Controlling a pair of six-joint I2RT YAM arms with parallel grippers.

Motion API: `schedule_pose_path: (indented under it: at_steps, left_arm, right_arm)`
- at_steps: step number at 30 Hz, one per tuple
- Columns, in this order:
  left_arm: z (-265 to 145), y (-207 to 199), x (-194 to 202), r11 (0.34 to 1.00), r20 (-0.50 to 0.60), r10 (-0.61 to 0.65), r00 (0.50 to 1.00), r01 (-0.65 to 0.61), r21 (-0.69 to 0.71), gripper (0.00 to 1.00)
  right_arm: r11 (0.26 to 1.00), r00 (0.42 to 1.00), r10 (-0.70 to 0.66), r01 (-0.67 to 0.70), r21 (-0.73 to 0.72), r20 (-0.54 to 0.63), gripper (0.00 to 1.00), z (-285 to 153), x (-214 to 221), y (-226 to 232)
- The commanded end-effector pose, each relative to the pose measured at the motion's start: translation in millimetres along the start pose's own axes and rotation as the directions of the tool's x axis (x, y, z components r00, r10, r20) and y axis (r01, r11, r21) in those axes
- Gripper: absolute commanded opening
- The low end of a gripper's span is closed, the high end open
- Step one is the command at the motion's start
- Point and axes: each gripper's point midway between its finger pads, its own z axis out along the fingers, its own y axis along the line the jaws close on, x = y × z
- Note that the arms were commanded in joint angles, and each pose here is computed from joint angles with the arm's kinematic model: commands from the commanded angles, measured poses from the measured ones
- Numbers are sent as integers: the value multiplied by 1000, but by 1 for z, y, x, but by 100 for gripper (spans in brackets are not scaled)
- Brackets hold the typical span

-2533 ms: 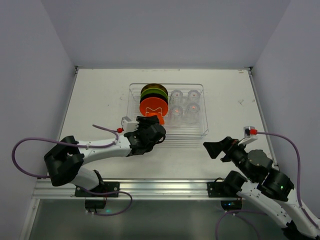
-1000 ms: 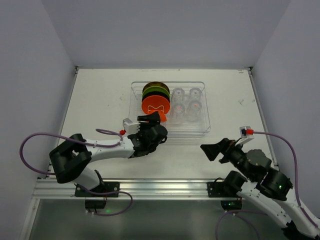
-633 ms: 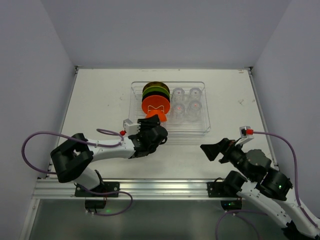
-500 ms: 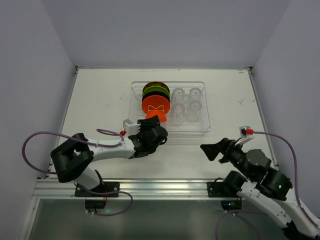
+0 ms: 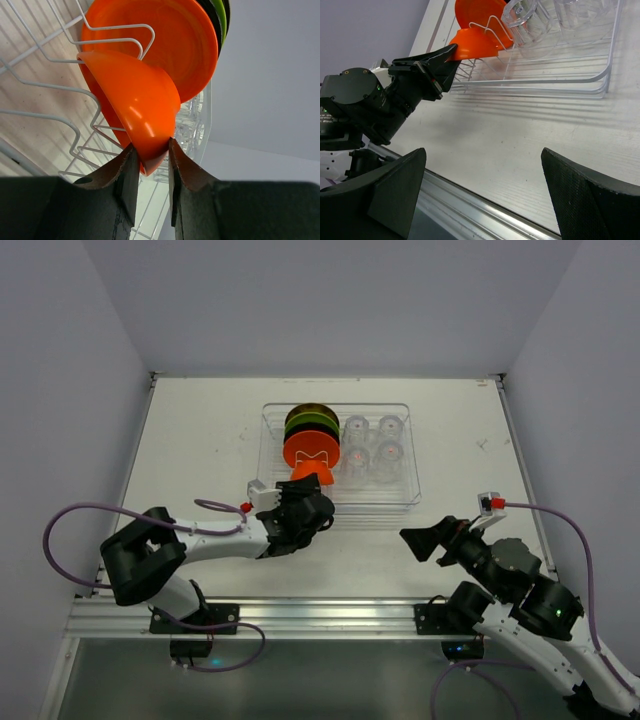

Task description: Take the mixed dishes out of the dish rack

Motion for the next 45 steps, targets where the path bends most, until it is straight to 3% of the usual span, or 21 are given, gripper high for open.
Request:
schedule_pose_path:
  at_steps: [1, 32, 45]
  left_arm:
    - [3, 31, -35, 946, 125, -312, 942, 320, -51, 19]
    - [-15, -24, -38, 938, 70, -346, 936, 342, 59, 20]
    - [-15, -23, -38, 939, 71, -342, 937, 337, 65, 20]
  right_arm:
    - [1000, 1000, -15, 15, -20, 6, 99, 4, -2, 5]
    - [999, 1000, -29, 29, -16, -5, 99, 6, -1, 6]
    - [999, 1000, -22, 22, -29, 11, 99, 2, -3, 6]
